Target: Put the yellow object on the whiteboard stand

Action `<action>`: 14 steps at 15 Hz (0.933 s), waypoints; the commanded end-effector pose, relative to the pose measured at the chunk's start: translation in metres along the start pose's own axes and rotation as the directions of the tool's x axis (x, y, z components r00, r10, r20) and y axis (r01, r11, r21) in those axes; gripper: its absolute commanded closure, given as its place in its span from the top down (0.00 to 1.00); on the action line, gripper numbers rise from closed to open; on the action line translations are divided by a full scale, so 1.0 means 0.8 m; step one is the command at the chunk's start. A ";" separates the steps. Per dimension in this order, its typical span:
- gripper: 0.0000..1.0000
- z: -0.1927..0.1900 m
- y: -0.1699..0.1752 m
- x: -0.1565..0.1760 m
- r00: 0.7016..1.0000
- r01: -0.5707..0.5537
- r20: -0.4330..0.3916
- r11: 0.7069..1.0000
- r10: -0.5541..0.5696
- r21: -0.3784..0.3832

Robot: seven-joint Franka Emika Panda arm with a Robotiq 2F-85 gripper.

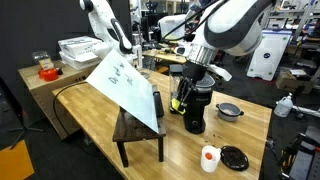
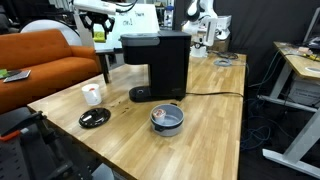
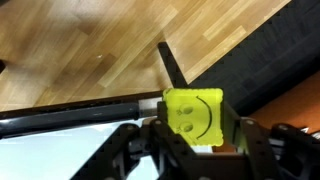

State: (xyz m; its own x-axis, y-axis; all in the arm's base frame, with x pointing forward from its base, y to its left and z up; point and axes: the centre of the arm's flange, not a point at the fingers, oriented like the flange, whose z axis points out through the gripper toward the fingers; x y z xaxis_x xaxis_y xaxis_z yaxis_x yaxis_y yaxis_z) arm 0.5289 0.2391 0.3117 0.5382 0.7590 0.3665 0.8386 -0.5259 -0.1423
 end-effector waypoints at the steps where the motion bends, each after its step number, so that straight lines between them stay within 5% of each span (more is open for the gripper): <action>1: 0.28 0.000 0.041 0.026 0.999 0.022 -0.029 0.999 -0.023 -0.032; 14: 0.28 0.036 0.107 0.068 0.990 0.060 -0.125 0.998 -0.058 0.009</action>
State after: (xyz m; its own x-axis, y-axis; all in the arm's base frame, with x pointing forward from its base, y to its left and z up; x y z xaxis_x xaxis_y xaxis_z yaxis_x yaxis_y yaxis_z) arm 0.6189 0.2476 0.2962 0.5089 0.7293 0.4572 0.8499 -0.5101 -0.1322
